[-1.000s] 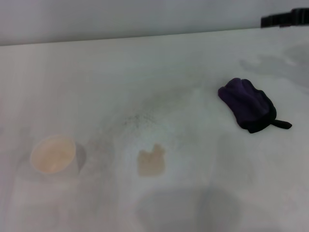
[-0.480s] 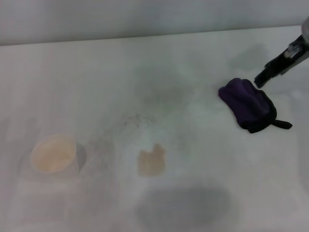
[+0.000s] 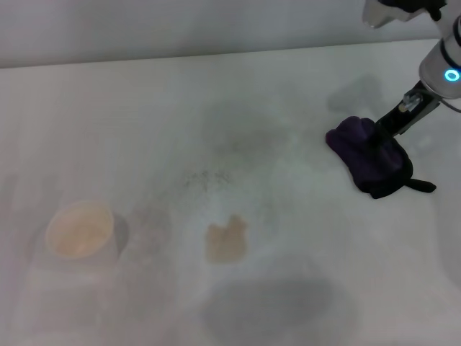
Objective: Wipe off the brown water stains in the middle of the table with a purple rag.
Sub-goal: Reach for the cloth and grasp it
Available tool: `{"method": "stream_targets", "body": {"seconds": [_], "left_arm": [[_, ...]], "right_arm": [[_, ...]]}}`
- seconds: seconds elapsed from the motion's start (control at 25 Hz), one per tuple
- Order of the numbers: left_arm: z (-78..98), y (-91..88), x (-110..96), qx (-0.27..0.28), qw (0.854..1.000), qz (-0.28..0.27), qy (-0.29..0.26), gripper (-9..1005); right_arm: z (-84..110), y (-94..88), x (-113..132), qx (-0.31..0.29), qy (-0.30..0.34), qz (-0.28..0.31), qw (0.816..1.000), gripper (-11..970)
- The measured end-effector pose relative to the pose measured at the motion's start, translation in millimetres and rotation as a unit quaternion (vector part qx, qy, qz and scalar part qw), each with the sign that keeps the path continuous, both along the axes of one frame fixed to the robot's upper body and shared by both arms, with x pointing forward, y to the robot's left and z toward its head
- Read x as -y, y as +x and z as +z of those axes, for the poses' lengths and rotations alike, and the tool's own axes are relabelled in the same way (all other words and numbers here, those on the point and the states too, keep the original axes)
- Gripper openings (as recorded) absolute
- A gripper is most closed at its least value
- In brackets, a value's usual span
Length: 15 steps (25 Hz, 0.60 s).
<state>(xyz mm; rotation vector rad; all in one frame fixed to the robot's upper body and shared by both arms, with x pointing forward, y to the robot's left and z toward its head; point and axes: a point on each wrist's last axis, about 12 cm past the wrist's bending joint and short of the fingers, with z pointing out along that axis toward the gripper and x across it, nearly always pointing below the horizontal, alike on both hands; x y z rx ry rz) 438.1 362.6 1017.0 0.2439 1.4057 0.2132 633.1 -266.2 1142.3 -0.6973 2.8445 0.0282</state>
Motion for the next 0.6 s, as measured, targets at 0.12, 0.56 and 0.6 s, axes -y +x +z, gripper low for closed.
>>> {"method": "stream_targets", "body": {"seconds": [0.12,0.56,0.6], "left_arm": [[-0.6,-1.1,0,-0.001,1.000,-0.001,-0.001,891],[-2.1,-2.3,3,-0.003,1.000,-0.004,-0.004,890],[-2.1,-2.4,3,-0.004,1.000,-0.004,-0.004,890]], "right_arm": [[-3.7,0.2,-1,0.001,-0.002,0.005,1.000,692],[-20.4,3.6,-10,0.000,-0.025,0.028,0.999,669],[-20.7,4.0,-10,0.001,-0.025,0.028,0.999,667]]}}
